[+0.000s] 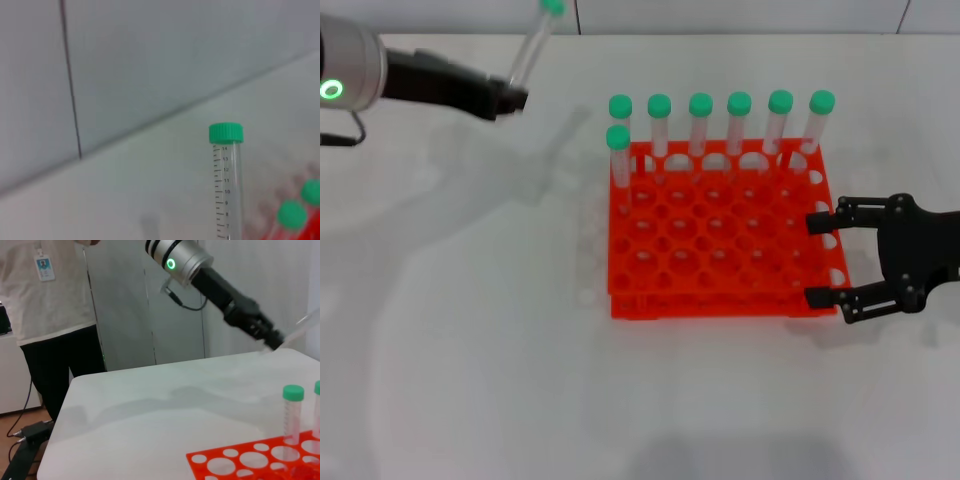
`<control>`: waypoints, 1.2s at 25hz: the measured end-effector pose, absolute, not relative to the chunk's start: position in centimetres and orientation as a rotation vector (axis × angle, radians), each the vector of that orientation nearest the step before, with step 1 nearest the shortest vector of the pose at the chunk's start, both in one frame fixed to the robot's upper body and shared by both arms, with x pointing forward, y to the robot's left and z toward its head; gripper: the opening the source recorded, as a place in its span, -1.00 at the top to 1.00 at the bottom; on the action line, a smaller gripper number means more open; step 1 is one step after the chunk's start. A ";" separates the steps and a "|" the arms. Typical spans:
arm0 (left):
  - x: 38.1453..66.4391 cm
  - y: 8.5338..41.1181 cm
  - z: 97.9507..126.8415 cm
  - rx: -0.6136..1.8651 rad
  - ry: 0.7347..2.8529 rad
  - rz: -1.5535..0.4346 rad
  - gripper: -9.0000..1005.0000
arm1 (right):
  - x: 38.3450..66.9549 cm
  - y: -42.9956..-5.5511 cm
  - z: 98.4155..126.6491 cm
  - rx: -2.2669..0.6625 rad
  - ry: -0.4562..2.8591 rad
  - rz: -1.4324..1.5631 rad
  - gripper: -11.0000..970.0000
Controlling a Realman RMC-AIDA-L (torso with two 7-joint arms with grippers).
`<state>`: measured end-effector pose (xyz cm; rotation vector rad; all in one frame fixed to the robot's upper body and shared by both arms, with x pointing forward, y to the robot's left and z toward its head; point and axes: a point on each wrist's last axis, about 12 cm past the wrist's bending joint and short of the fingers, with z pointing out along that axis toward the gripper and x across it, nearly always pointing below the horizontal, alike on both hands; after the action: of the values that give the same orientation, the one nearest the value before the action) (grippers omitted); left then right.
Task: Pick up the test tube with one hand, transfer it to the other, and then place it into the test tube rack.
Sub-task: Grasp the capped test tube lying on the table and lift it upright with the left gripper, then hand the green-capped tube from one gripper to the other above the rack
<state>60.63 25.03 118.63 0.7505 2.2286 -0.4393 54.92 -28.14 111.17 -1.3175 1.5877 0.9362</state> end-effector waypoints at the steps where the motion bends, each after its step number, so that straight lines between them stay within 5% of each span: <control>1: 60.7 25.1 118.4 0.763 2.174 -0.451 0.58 | 54.9 -28.0 111.1 -1.317 1.586 0.938 -0.79; 15: 61.7 20.7 115.7 0.925 1.766 -0.852 0.58 | 54.8 -27.3 110.9 -1.317 1.550 0.943 -0.79; 30: 61.5 18.4 113.7 1.270 1.763 -0.990 0.57 | 55.0 -27.5 111.4 -1.267 1.526 0.929 -0.79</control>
<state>61.46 18.37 113.70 1.2704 1.7626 -0.9900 54.96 -27.48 111.40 -1.2675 1.5262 0.9286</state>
